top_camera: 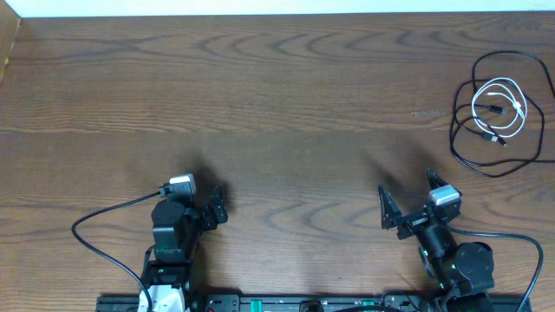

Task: Untangle cables

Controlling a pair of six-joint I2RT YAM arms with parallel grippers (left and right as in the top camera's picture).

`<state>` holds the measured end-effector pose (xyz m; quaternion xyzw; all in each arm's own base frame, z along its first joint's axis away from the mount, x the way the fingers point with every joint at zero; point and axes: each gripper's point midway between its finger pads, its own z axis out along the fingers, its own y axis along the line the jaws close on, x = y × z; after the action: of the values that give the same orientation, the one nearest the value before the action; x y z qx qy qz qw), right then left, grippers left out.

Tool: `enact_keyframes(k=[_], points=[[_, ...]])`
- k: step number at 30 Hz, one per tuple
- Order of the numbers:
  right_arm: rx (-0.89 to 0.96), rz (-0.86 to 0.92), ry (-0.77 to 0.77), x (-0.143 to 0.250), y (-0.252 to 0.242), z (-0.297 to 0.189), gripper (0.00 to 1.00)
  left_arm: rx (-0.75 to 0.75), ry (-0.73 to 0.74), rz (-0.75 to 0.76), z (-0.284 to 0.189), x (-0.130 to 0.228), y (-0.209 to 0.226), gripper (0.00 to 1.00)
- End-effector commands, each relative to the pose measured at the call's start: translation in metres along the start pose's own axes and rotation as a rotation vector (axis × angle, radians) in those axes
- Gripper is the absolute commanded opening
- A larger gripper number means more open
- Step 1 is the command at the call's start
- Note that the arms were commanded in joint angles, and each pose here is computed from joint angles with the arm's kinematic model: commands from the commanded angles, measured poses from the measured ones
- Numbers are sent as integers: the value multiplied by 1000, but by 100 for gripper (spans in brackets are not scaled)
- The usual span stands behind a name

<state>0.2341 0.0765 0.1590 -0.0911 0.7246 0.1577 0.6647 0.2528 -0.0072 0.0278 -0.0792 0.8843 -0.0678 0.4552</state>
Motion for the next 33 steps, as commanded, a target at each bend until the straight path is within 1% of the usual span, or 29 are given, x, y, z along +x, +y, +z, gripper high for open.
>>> enact_keyframes(k=[1, 18, 25, 33], points=[[0, 1, -2, 0, 0, 0, 99, 10, 9, -3, 0, 3, -1, 98], [0, 1, -2, 0, 0, 0, 99, 12, -1, -2, 0, 0, -2, 98], [0, 1, -2, 0, 0, 0, 99, 26, -74, 2, -7, -17, -6, 98], [0, 1, -2, 0, 0, 0, 99, 48, -181, 10, -30, -36, -11, 98]])
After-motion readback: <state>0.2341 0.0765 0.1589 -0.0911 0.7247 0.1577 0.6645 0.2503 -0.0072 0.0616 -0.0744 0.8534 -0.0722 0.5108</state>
